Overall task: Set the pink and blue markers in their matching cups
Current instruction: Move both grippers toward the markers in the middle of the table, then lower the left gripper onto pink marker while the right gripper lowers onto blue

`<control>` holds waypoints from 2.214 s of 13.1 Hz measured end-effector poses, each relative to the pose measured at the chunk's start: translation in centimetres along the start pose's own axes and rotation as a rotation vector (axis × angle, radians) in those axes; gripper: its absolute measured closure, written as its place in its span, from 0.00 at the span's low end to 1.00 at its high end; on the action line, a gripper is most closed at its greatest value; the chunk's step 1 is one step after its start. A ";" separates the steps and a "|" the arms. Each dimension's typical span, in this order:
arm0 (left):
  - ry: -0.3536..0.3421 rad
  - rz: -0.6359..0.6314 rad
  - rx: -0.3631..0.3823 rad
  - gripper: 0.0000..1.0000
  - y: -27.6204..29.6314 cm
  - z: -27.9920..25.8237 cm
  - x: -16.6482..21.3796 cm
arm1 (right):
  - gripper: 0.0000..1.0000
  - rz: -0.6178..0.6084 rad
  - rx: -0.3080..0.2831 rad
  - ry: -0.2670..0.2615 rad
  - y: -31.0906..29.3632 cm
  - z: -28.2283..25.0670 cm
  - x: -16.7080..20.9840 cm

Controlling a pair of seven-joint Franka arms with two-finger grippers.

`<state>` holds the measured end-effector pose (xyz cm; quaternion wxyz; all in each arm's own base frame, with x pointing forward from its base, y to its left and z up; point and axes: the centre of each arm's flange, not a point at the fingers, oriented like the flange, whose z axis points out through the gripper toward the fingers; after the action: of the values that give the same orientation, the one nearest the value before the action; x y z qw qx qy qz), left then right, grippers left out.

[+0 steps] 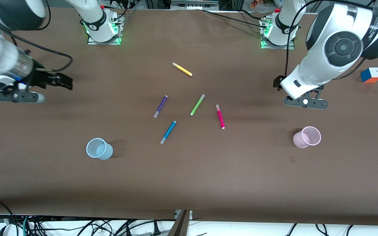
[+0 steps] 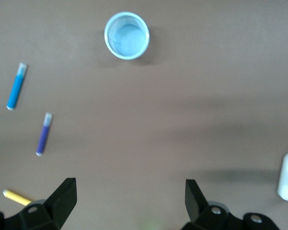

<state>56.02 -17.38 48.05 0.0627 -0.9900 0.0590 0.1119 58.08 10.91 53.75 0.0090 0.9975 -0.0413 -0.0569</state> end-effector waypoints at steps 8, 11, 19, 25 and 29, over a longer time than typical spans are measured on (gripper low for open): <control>-0.001 -0.035 -0.056 0.00 8.5 9.5 3.3 | 0.00 0.270 0.003 0.065 -14.3 12.8 3.7; 0.038 -0.062 -0.087 0.00 11.6 13.3 2.5 | 0.01 0.389 0.002 0.071 -18.2 17.0 4.2; 0.101 -0.074 -0.196 0.00 19.4 22.3 1.8 | 0.01 0.560 0.060 0.115 -27.8 28.4 6.6; 0.112 -0.066 -0.208 0.00 23.4 27.7 1.4 | 0.02 0.524 0.078 0.137 -30.1 32.9 5.9; 0.141 -0.055 -0.148 0.03 23.7 28.9 1.3 | 0.09 0.499 0.071 0.134 -31.2 34.2 5.0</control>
<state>47.99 -36.92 17.22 -0.0120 -0.9986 0.0278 0.0441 61.70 41.16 18.45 -0.0093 0.9577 -0.2873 0.0145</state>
